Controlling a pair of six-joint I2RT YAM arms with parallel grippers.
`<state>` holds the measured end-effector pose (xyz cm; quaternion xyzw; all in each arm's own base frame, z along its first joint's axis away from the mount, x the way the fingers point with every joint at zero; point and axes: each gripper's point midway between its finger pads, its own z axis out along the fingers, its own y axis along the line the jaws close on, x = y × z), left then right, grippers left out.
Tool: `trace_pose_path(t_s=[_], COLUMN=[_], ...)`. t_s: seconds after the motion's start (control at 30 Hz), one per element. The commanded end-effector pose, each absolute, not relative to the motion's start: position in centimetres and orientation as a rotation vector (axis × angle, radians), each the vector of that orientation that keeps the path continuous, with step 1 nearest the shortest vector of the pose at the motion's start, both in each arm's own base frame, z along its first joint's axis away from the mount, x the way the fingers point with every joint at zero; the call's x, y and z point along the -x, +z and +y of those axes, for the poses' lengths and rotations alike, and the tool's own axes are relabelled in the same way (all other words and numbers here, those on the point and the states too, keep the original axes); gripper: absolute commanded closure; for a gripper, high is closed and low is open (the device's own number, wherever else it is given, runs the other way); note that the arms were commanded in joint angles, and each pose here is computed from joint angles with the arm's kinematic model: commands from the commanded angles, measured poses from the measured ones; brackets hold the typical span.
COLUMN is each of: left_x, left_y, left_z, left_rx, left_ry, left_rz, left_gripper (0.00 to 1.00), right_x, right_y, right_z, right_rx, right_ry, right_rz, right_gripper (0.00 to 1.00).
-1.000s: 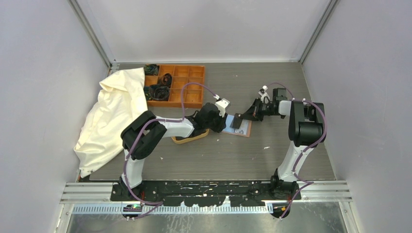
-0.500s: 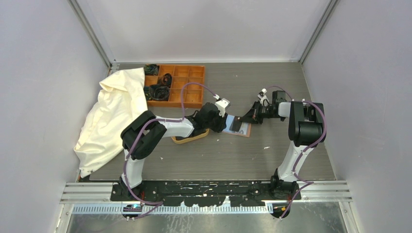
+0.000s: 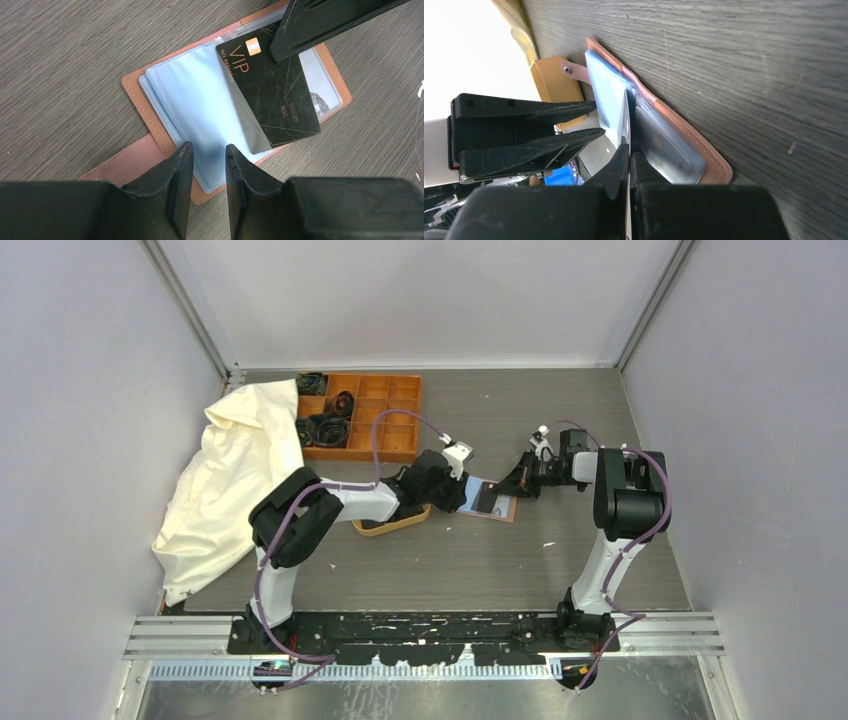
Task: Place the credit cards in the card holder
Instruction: Insert the credit card into the card holder.
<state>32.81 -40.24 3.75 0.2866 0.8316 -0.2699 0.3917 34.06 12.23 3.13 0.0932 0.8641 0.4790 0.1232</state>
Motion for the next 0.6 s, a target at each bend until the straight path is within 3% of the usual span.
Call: trace_pose_path(t_s=[0.0,0.57], left_x=[-32.9,-32.8], left_y=[2.5,2.1], left_z=[-39.8,-40.0], left_rx=[-0.72,-0.731], left_ry=[-0.678,-0.688], left_rz=[2.164,2.178], left_gripper=[0.69,0.68], right_x=[-34.2,-35.6], right_y=[3.2,3.6], right_z=[12.4,14.2], right_rx=[-0.255,-0.179], right_ry=[1.397,1.42], right_rz=[2.506,2.471], right_gripper=[0.99,0.97])
